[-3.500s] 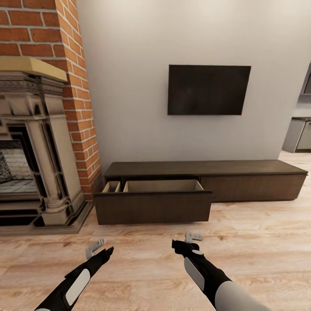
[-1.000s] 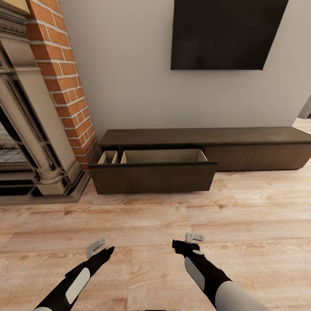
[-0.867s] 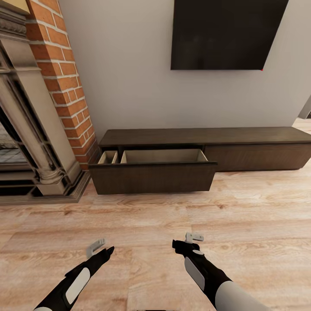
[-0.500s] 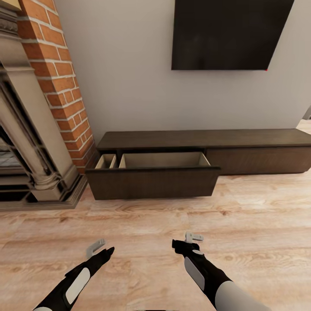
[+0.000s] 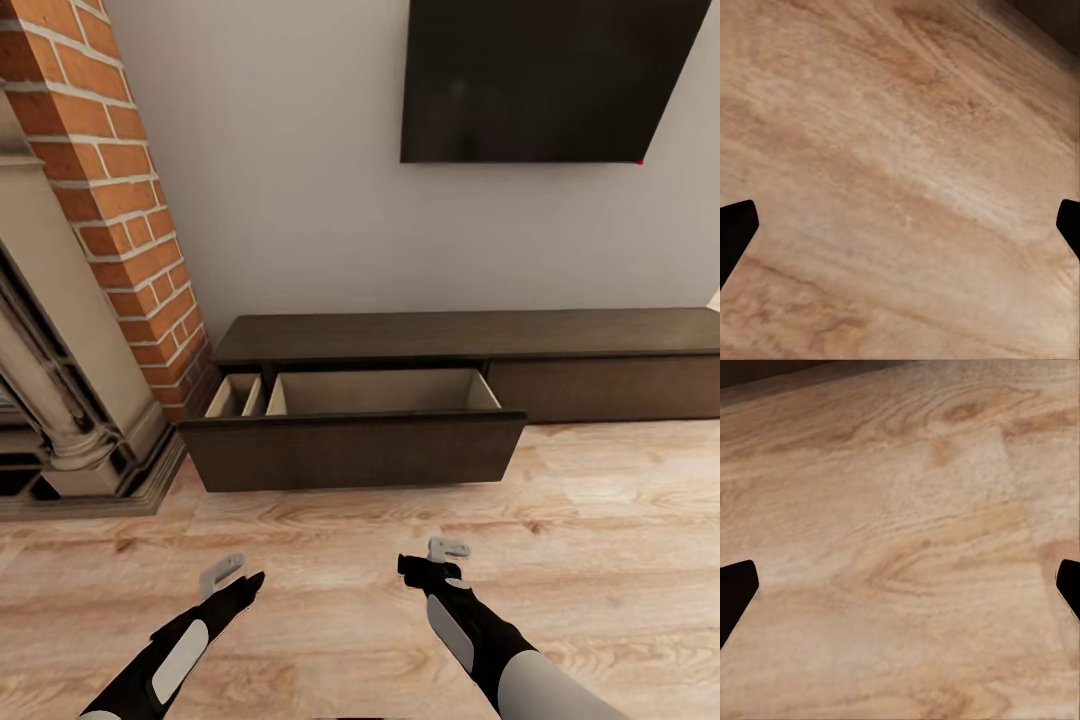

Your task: Place each of the two pumpkins and all three candles from the living room inside a cabinet in the living room (use any cabinet), then make sure every cabinet is closed, and position the cauldron so it is next to a table in the living room.

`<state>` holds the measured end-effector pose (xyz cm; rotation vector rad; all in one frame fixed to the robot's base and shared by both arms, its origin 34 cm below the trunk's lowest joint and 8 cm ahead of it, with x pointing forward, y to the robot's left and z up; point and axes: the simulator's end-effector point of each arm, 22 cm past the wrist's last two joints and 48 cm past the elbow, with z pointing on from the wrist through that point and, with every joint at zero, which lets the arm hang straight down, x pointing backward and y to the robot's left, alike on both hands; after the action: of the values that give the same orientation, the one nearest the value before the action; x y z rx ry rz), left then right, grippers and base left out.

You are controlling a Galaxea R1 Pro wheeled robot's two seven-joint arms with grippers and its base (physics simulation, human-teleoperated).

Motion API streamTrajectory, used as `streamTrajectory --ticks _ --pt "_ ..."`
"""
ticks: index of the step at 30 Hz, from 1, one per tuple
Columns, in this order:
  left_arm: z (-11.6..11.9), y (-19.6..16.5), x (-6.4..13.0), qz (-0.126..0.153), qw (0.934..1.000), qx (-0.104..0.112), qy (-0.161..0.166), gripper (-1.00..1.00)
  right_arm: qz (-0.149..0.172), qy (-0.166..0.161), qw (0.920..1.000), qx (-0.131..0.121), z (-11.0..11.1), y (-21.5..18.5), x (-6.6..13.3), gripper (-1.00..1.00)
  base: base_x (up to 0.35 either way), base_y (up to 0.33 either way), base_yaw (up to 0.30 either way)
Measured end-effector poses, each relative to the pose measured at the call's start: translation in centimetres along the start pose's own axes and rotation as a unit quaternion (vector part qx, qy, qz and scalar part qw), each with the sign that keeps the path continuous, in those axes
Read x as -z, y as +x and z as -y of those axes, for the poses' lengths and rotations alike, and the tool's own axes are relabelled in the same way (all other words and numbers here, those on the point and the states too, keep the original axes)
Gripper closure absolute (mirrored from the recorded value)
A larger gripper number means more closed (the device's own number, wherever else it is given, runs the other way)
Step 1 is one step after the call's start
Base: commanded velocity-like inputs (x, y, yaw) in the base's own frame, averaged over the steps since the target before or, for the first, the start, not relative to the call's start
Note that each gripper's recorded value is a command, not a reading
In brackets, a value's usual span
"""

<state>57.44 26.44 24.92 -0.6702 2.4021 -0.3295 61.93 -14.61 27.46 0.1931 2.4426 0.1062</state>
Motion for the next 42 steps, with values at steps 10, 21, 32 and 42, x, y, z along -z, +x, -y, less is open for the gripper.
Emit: streamTrajectory --ticks 10,21,32,42 --pt "0.0 0.0 0.0 0.000 1.0000 0.000 -0.001 -1.00 0.003 -0.001 1.0000 0.000 0.0 -0.3 0.0 -1.00 0.345 0.000 0.000" --pt "0.1 -0.1 0.1 0.001 1.0000 0.000 0.001 -1.00 0.005 -0.011 0.9999 -0.001 -0.6 -0.5 0.1 -1.00 0.343 0.000 -0.050" --pt "0.2 -0.1 0.0 0.001 1.0000 0.000 0.003 -1.00 0.005 -0.015 0.9999 -0.001 -0.7 -0.5 0.1 -1.00 0.087 0.000 -0.002" --pt "-1.1 1.6 -0.9 -0.016 0.9998 0.001 -0.009 -1.00 -0.015 -0.012 0.9998 -0.002 -0.3 1.7 -1.0 -1.00 0.001 0.000 0.000"
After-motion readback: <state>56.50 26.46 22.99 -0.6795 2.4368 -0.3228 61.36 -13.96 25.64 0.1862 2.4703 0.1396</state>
